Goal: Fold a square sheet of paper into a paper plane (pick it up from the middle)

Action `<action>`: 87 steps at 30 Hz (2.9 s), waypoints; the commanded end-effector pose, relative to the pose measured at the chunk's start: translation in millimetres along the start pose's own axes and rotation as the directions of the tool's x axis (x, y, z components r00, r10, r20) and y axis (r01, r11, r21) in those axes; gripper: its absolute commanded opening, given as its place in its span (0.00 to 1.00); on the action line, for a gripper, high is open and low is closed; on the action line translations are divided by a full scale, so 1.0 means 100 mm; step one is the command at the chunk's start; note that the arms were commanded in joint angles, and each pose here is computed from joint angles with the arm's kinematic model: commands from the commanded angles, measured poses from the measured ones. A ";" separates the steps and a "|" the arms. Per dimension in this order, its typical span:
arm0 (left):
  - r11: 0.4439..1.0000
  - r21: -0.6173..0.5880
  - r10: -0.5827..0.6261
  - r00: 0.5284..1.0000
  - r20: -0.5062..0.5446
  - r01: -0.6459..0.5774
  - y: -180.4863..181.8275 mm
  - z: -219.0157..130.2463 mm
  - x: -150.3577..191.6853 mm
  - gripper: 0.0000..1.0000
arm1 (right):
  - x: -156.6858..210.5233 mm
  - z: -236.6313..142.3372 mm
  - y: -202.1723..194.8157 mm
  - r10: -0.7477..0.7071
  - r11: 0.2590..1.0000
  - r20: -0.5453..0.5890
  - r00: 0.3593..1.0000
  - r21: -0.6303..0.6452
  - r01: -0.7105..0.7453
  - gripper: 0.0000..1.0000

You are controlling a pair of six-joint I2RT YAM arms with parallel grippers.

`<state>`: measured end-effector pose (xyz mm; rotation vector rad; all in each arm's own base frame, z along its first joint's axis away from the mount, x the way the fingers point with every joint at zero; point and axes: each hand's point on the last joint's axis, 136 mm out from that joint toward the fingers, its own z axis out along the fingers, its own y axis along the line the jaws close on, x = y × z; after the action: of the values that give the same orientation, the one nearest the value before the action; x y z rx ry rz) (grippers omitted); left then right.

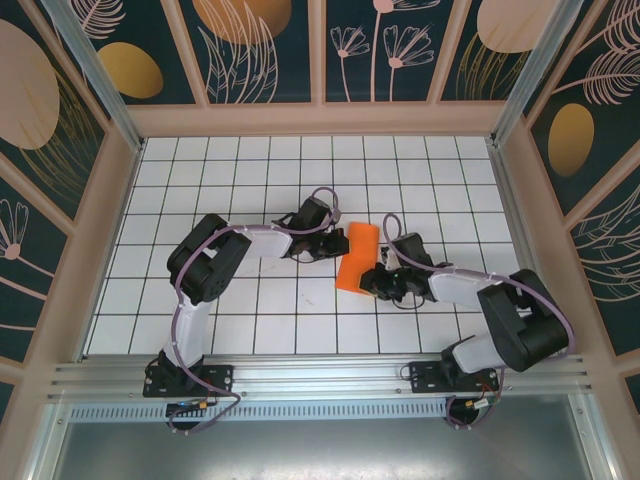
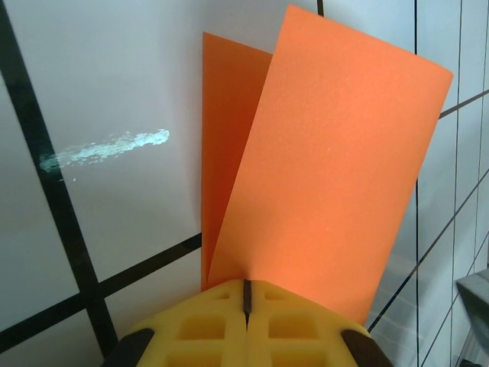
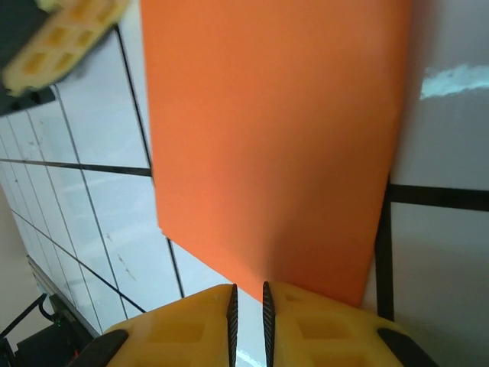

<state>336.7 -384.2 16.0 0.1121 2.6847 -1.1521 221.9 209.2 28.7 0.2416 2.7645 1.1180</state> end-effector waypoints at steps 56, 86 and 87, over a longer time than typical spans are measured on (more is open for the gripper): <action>0.992 -0.120 -0.036 0.993 -0.110 0.023 0.45 0.18 0.36 0.00 | -1.16 -0.18 0.14 -0.062 0.998 0.158 0.985 0.024 0.059 0.24; 0.993 -0.119 -0.033 0.992 -0.120 0.019 0.45 0.19 0.37 0.00 | -1.43 0.02 -0.12 -0.028 0.994 0.161 0.987 0.110 0.010 0.23; 0.993 -0.121 -0.034 0.992 -0.120 0.020 0.45 0.19 0.37 0.00 | -1.42 0.05 -0.18 -0.018 0.992 0.156 0.988 0.125 -0.002 0.22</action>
<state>336.1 -384.8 15.5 0.1429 2.6845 -1.1551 358.1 181.0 44.4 0.2939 2.6512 0.9578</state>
